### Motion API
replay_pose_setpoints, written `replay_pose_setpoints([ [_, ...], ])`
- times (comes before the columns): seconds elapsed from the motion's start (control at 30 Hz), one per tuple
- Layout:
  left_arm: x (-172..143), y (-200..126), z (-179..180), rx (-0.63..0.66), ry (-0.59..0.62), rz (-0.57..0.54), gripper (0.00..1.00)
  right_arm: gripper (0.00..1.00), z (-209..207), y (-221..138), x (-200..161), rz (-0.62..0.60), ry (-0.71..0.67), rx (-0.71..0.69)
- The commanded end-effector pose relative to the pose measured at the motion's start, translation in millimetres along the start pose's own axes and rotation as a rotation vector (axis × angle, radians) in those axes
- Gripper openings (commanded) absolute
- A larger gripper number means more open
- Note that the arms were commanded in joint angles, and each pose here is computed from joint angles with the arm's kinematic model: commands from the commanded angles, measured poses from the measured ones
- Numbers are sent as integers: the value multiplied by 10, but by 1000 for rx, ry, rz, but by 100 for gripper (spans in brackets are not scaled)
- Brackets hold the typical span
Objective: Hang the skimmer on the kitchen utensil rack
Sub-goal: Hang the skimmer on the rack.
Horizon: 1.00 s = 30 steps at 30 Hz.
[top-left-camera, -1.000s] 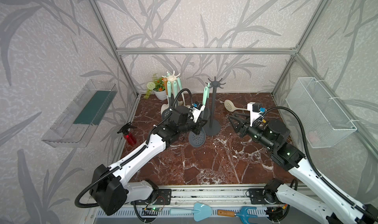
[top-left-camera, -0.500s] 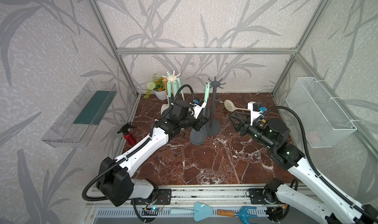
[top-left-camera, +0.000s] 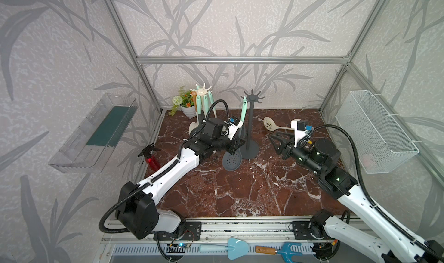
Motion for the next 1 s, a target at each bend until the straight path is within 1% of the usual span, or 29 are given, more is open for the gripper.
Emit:
replay_pose_setpoints([
  [0.0, 27, -11, 28, 19, 12, 32, 0, 48, 10, 10, 25, -19, 2, 17],
  [0.17, 40, 31, 56, 21, 2, 72, 0, 48, -24, 18, 0, -10, 13, -3],
  [0.3, 49, 60, 73, 22, -6, 106, 0, 48, -88, 19, -25, 9, 21, -51],
  [0.43, 6, 91, 84, 16, -8, 153, 0, 48, -145, 20, -50, 22, 33, -93],
  [0.6, -34, 96, 87, 19, -19, 184, 0, 49, -213, 27, -76, 30, 48, -131],
  [0.73, -45, 88, 100, 29, -24, 192, 15, 50, -238, 32, -73, 42, 47, -152],
  [0.9, 34, 22, 100, 61, -38, 164, 43, 53, -315, 20, -36, 50, 23, -211],
  [0.97, 83, -43, 110, 92, -45, 150, 51, 54, -409, 36, -31, 68, 24, -258],
])
Point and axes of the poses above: each gripper's point midway between its finger pads, its own y axis out along the fingers, its own z axis along the line the jaws close on, x = y × z, the point moved 5 cm from there along -y, back along the fingers, and after that the axes turned 9 degrees about y, right-handed, at the moved point
